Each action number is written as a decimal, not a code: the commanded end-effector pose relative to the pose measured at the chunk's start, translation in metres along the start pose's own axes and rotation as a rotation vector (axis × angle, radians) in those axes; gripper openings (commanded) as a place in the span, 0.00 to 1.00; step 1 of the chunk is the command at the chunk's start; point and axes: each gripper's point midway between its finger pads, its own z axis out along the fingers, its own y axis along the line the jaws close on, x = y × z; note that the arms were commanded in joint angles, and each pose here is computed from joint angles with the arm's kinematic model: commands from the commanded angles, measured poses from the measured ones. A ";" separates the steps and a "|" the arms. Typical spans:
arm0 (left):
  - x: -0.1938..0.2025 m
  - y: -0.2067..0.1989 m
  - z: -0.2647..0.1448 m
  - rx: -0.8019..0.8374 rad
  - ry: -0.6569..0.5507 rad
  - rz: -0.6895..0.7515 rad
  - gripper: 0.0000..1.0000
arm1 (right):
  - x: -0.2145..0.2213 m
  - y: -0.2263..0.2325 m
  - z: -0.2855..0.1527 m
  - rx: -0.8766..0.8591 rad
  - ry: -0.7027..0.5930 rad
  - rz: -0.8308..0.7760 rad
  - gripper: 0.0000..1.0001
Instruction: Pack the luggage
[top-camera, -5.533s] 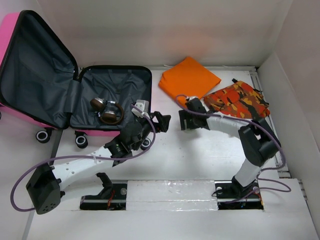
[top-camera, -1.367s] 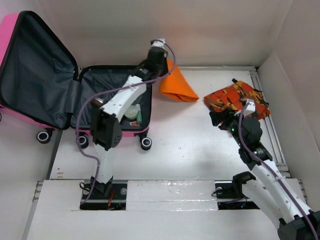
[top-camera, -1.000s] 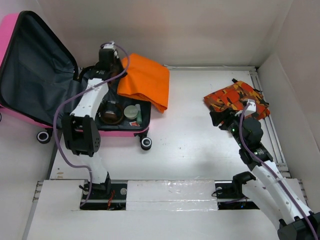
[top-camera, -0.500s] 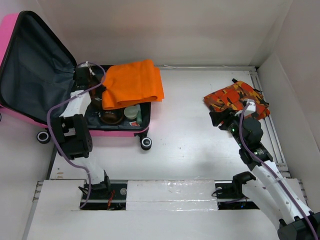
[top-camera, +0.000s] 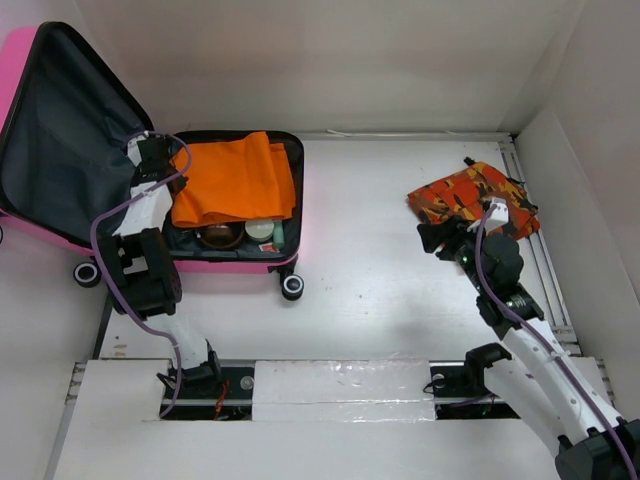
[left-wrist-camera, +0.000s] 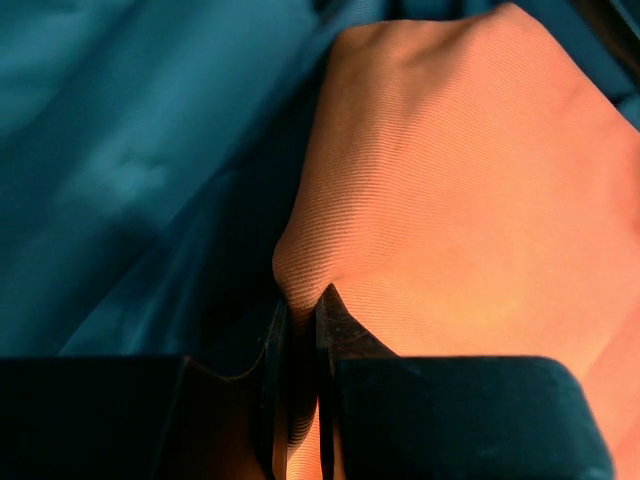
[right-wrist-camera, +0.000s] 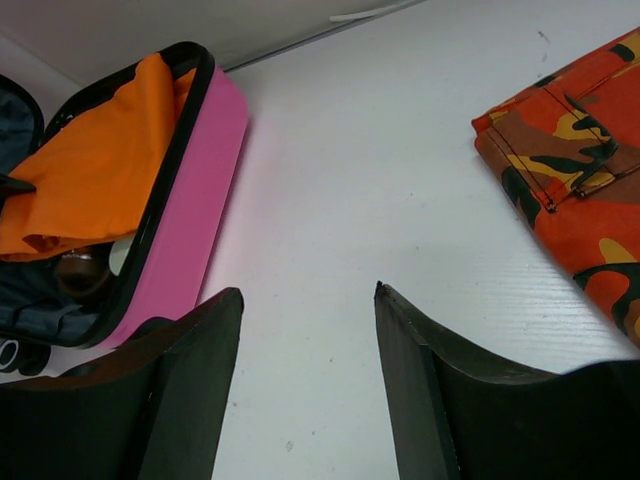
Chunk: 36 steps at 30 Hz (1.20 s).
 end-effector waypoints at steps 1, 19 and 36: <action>-0.062 0.022 -0.029 -0.138 -0.215 -0.147 0.00 | -0.012 0.007 0.001 -0.025 -0.034 0.009 0.61; -0.011 -0.218 -0.224 0.467 -0.363 0.067 0.53 | -0.022 0.006 -0.003 -0.011 -0.076 0.010 0.00; 0.407 -0.385 -0.323 0.950 0.448 0.351 0.65 | -0.085 -0.006 -0.075 0.106 -0.357 0.058 0.02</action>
